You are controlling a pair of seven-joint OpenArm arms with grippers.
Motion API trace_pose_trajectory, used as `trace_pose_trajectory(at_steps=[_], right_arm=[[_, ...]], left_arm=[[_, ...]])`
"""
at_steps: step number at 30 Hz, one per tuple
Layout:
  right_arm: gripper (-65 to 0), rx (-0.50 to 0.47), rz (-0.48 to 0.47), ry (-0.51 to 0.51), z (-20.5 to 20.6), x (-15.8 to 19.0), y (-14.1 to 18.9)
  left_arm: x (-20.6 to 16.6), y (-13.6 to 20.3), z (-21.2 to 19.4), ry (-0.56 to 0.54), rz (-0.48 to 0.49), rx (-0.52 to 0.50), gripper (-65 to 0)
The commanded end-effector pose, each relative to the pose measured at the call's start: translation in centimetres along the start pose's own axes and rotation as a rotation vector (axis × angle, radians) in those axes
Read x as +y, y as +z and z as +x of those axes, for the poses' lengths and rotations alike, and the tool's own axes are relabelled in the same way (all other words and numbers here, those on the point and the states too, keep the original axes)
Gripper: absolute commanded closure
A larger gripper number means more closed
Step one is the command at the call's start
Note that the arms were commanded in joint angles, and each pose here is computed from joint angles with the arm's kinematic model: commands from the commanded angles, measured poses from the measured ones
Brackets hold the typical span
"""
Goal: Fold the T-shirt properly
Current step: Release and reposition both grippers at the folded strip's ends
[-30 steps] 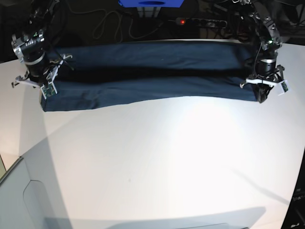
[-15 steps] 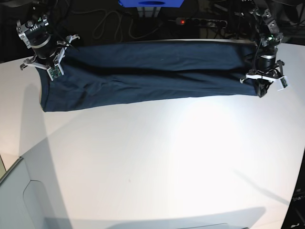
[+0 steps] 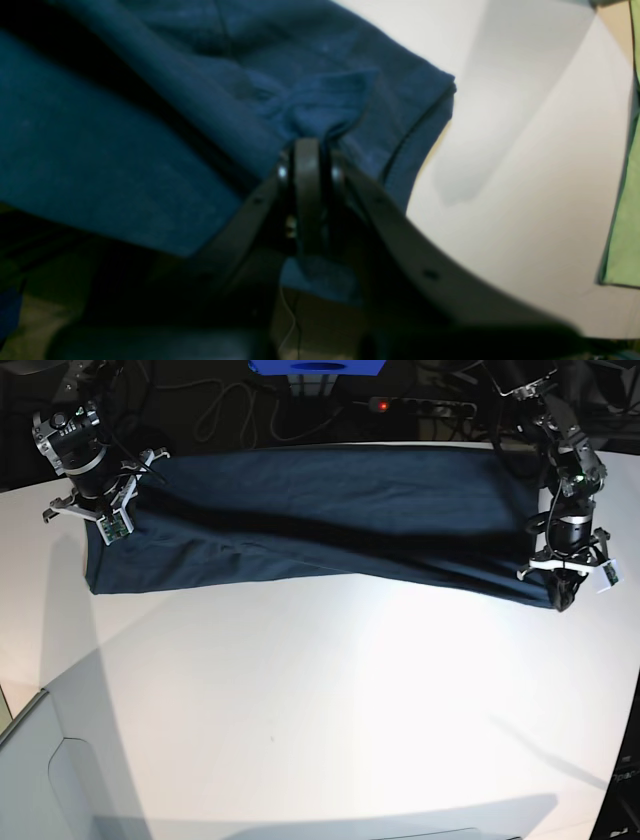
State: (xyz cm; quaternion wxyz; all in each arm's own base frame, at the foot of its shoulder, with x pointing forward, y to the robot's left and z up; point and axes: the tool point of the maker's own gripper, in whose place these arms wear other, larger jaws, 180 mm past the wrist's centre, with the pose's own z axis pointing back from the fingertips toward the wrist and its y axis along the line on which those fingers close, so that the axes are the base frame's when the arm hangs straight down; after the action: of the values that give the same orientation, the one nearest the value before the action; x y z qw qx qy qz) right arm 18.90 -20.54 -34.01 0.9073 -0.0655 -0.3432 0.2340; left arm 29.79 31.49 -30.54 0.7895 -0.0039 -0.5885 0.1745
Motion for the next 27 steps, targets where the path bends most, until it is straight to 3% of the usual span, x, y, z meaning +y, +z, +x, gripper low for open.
trace_pose_trajectory(at_steps=[1,10,16,27], right_arm=[[-0.2,-0.032,-0.001,0.021,0.8,-0.2,0.3],[-0.2,-0.047,0.005,-0.004,1.1,0.3,0.2],[-0.2,-0.041,-0.002,-0.006,1.0,0.0,0.2],[-0.2,-0.012,-0.036,-0.012,-0.2,-1.1,0.8]], left_arm=[[-0.6,-0.4,2.1,-0.008,-0.022,-0.064,0.0],[-1.8,-1.9,4.5,-0.049,-0.065,-0.103,0.0],[-1.5,-1.7,4.0,-0.044,-0.058,-0.094,0.0],[1.8,2.0,-2.8,0.013,0.005,0.063,0.0]])
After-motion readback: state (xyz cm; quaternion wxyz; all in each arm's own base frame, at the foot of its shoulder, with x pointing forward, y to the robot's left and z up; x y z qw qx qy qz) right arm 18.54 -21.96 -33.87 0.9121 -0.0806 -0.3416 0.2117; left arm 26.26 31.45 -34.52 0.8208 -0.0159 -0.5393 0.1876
